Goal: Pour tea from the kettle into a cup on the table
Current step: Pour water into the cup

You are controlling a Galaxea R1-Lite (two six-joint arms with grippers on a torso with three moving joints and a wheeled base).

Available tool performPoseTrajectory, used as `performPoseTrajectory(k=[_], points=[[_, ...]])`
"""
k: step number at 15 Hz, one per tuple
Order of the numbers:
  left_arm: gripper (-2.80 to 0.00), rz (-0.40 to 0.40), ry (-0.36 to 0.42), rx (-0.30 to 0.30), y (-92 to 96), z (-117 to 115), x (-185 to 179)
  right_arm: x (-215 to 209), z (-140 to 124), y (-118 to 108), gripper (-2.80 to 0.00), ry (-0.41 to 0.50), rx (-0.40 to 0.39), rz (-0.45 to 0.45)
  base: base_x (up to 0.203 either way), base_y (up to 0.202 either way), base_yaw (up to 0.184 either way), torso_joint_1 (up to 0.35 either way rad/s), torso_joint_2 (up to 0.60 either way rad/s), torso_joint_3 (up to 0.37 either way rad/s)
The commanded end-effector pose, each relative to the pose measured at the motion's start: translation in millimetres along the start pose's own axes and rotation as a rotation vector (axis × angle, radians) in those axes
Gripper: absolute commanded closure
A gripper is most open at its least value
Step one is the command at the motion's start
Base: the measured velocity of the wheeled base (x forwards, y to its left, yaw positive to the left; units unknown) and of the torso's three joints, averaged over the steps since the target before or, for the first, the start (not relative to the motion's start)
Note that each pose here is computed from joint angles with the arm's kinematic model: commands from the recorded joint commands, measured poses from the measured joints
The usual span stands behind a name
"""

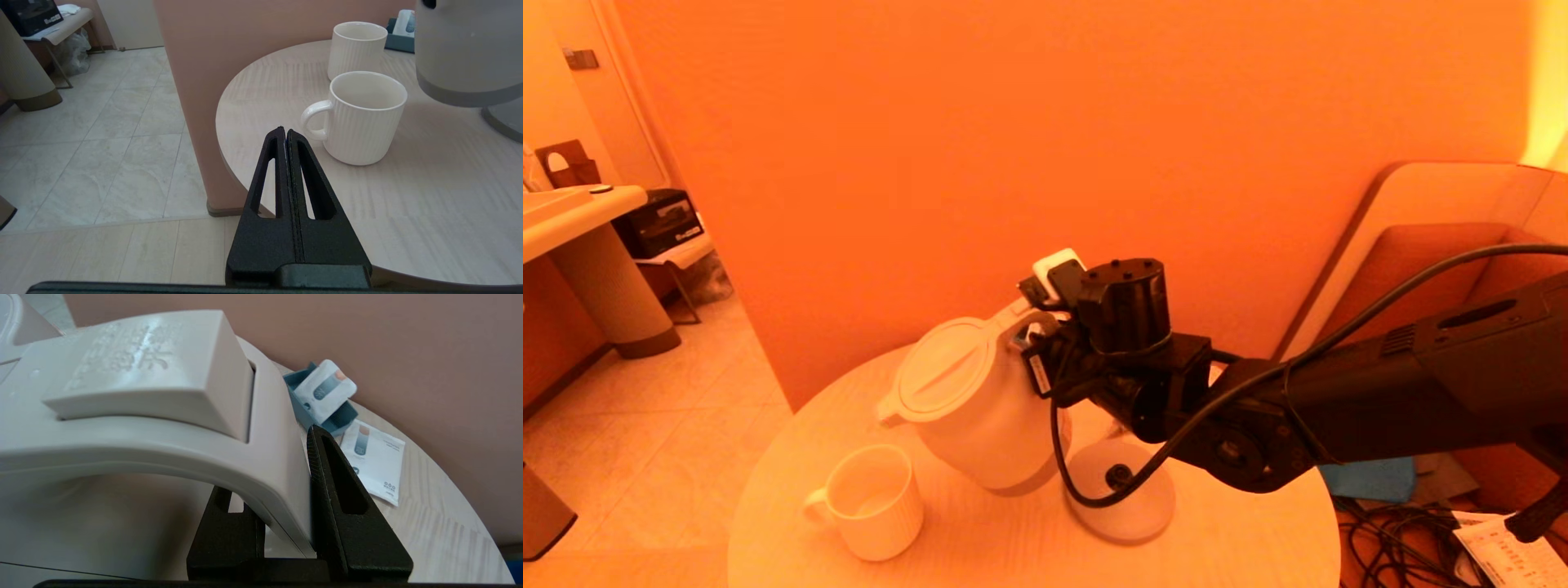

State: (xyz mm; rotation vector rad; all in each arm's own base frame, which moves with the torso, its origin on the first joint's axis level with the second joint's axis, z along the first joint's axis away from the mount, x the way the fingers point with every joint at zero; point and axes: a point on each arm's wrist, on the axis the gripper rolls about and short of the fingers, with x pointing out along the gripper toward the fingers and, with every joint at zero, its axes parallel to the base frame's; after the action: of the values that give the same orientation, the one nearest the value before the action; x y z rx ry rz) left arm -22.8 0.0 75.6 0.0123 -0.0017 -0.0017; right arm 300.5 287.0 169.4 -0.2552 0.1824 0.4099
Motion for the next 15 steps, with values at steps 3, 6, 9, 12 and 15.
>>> performPoseTrajectory(k=[3, 6, 9, 12, 15], points=[[0.00, 0.000, 0.000, 0.000, 0.0, 0.0, 0.0, 4.0, -2.6, 7.0, 0.00, 0.003, -0.012, 0.009, 0.000, 0.000, 0.000, 0.000, 0.00, 0.000], [0.00, 0.000, 0.000, 0.000, 0.0, 0.0, 0.0, 8.9, -9.0, 11.7, 0.00, 0.016, -0.056, 0.015, 0.000, 0.000, 0.000, 0.000, 0.00, 0.000], [0.00, 0.000, 0.000, 0.000, 0.0, 0.0, 0.0, 11.6, -11.3, 13.7, 0.00, 0.021, -0.084, 0.018, 0.000, 0.000, 0.000, 0.000, 0.00, 0.000], [0.00, 0.000, 0.000, 0.000, 0.0, 0.0, 0.0, 16.6, -9.8, 16.1, 0.00, 0.013, -0.090, 0.017, 0.000, 0.000, 0.000, 0.000, 0.00, 0.000], [0.00, 0.000, 0.000, 0.000, 0.0, 0.0, 0.0, 19.8, -7.3, 19.4, 0.00, 0.001, -0.119, 0.018, 0.000, 0.000, 0.000, 0.000, 0.00, 0.000]])
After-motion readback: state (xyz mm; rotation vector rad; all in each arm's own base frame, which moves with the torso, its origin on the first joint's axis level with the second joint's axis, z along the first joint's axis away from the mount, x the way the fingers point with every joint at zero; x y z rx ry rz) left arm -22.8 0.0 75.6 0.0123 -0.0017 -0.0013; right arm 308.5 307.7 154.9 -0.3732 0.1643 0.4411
